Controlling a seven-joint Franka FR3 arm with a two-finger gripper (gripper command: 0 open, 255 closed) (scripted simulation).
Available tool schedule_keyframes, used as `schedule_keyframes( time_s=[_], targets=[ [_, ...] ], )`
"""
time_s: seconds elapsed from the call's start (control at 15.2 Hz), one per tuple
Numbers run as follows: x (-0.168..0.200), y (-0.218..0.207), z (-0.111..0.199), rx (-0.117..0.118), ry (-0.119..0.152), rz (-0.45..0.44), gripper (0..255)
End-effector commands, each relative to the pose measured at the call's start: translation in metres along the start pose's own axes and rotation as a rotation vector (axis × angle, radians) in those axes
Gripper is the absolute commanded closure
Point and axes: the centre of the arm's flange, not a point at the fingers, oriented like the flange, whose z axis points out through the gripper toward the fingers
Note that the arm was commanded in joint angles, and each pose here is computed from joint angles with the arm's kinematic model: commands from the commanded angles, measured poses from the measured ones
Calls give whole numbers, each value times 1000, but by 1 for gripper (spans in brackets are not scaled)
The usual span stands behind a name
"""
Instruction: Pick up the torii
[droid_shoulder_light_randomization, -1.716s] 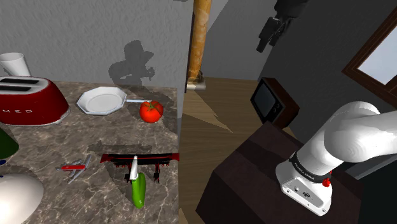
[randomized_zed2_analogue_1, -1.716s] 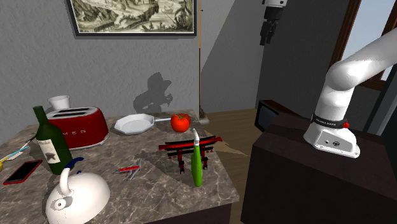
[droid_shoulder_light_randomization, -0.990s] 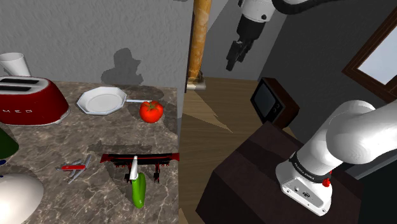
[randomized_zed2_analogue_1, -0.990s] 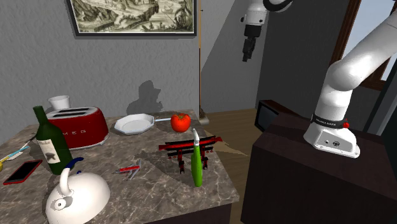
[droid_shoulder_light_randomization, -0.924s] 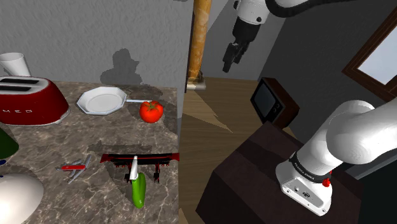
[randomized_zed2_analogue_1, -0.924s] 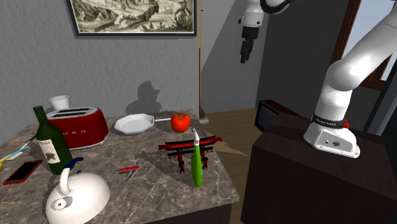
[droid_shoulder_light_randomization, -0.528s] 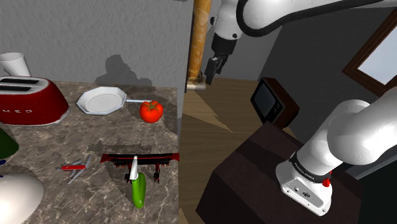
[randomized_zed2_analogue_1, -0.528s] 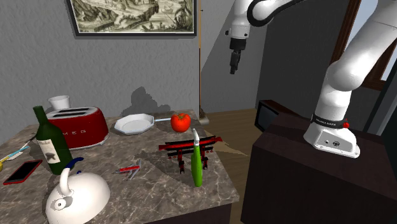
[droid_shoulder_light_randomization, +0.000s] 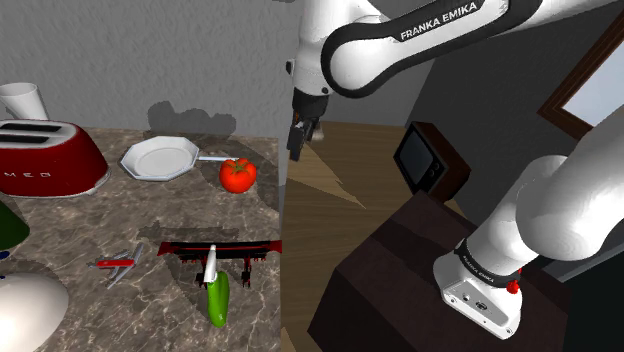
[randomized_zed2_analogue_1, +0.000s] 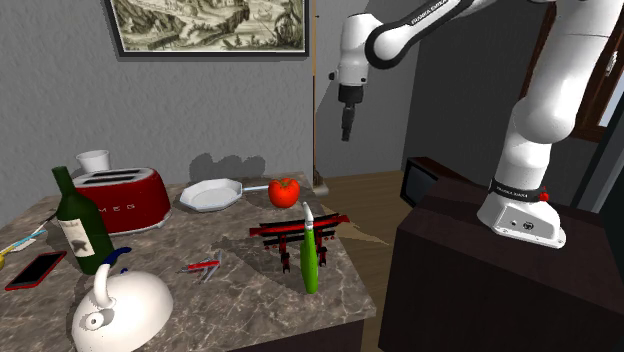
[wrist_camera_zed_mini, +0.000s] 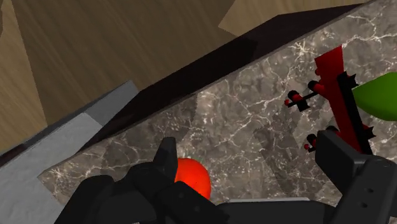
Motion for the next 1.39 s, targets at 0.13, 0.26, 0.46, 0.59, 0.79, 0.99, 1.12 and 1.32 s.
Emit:
schedule_keyframes(
  time_s=[0.13, 0.26, 0.46, 0.59, 0.79, 0.99, 1.12, 1.32],
  targets=[
    [27, -29, 36, 16, -12, -76, 0],
    [39, -44, 53, 23, -19, -113, 0],
    [57, -68, 79, 35, -28, -169, 0],
    [68, -84, 96, 42, -35, -207, 0],
    [82, -110, 122, 53, -45, -263, 0],
    [95, -137, 148, 64, -55, -319, 0],
    [103, -156, 165, 72, -61, -356, 0],
    [113, -184, 190, 83, -71, -412, 0]
  ],
)
